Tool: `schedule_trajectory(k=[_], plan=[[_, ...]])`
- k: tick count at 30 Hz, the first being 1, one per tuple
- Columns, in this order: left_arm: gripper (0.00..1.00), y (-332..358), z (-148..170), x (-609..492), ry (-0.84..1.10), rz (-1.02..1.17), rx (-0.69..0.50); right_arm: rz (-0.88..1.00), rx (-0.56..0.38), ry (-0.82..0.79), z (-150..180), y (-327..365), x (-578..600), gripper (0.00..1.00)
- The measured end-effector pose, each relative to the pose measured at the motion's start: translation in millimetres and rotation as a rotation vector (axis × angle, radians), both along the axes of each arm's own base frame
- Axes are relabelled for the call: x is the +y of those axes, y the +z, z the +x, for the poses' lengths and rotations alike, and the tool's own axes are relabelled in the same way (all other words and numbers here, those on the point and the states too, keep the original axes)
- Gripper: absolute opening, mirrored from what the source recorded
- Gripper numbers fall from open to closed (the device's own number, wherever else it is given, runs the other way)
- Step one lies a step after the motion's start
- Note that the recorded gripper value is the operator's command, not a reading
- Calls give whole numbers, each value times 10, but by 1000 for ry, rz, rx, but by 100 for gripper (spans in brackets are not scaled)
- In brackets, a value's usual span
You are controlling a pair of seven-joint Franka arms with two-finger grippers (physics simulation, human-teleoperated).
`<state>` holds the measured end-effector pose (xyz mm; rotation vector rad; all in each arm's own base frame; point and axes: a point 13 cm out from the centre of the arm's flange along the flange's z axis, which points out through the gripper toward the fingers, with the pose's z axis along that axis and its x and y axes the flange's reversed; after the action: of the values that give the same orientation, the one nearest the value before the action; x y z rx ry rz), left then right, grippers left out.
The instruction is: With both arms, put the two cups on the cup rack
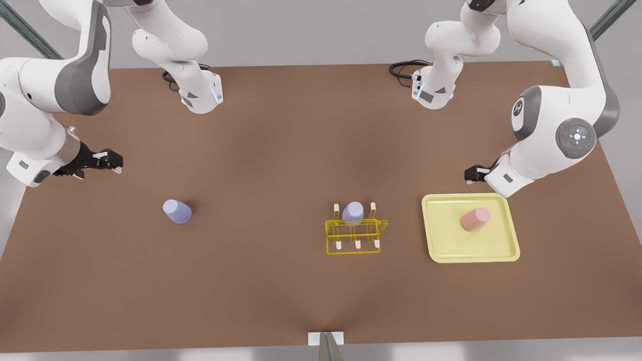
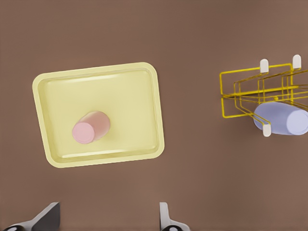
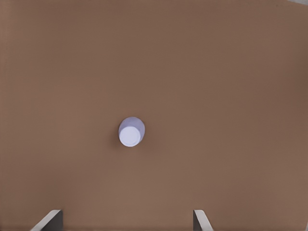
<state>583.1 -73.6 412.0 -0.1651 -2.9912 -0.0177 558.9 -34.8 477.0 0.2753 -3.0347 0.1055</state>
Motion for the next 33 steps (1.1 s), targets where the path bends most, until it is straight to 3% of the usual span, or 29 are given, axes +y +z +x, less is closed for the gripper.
schedule_trajectory(k=[3, 7, 9, 12, 20, 24, 33], plan=[[100, -140, 51, 49, 10, 8, 13, 1, 5, 1, 1, -27, -12, 100], [100, -1274, 477, 970, 173, -11, 59, -8, 105, 34, -55, -625, 63, 100], [100, -1830, 447, 1223, 209, -25, 70, -12, 166, 74, -156, -1199, 213, 100], [100, -2440, 288, 1365, 217, -38, 64, -10, 180, 96, -256, -1835, 286, 99], [100, -2884, -85, 1238, 142, -48, -37, 21, 43, 79, -203, -2627, 256, 100], [100, -3030, 7, 1209, 105, -40, -91, 62, 3, 33, -74, -2885, 257, 100], [100, -3330, 154, 1293, 64, -21, -154, 81, 56, -21, -216, -3189, 133, 100]])
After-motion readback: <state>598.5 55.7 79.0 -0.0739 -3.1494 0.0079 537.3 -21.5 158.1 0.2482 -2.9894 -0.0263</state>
